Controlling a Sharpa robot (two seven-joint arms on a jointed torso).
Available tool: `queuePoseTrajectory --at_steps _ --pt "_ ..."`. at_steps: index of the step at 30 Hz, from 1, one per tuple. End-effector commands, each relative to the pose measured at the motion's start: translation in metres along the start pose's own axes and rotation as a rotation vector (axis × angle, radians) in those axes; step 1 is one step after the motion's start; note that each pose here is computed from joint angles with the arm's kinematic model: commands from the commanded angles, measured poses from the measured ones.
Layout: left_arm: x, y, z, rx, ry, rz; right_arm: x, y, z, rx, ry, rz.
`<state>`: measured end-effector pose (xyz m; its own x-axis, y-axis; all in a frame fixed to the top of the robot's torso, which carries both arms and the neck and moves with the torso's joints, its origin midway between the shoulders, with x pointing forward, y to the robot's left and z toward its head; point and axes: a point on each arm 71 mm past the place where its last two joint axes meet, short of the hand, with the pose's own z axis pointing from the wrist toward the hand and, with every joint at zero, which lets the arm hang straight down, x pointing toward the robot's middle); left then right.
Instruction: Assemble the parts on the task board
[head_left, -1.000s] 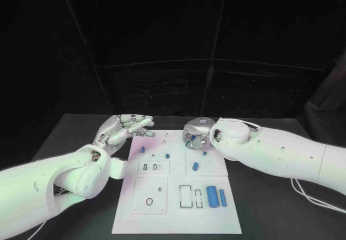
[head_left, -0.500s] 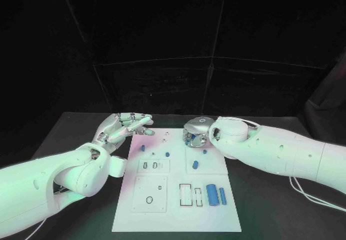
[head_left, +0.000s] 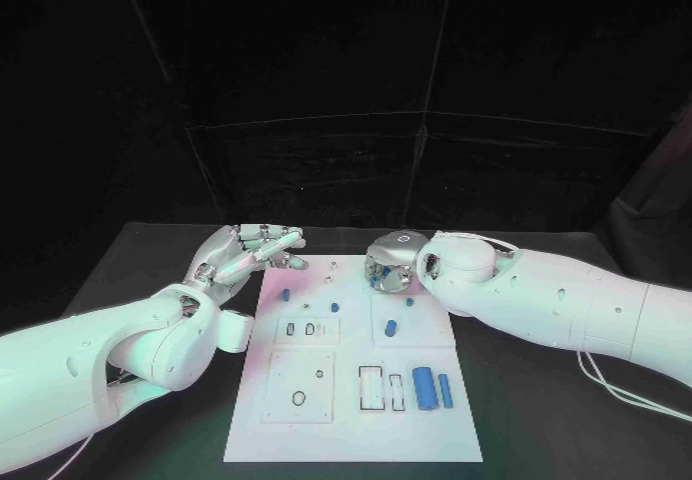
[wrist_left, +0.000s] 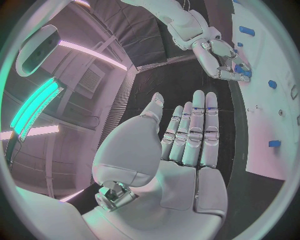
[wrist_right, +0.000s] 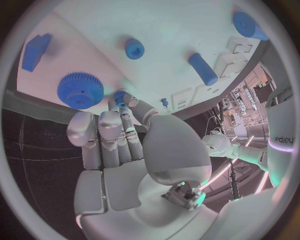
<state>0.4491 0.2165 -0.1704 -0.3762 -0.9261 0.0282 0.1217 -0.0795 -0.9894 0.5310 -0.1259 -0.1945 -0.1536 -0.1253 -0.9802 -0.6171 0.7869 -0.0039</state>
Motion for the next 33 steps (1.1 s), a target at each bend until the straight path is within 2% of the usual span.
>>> queuePoseTrajectory --at_steps 1,7,11,19,27,33 --pt "0.0008 -0.0014 0.0004 0.006 0.015 -0.002 -0.008 0.004 -0.002 -0.022 -0.093 -0.004" --pt "-0.0003 -0.0017 0.0005 0.006 0.013 0.000 -0.017 0.009 -0.005 -0.027 -0.199 0.017" --pt "-0.0006 -0.0017 0.0009 0.006 0.013 0.000 -0.020 0.011 -0.002 -0.006 -0.234 0.025" --pt "-0.0004 -0.0011 0.0022 0.006 0.014 0.000 -0.023 0.017 0.013 0.013 -0.270 0.032" --pt "0.0012 -0.0019 0.0039 0.008 0.018 -0.001 -0.025 0.028 0.029 -0.006 -0.269 0.045" --pt "0.0017 -0.0023 0.0049 0.008 0.021 -0.002 -0.027 0.032 0.035 -0.011 -0.283 0.048"
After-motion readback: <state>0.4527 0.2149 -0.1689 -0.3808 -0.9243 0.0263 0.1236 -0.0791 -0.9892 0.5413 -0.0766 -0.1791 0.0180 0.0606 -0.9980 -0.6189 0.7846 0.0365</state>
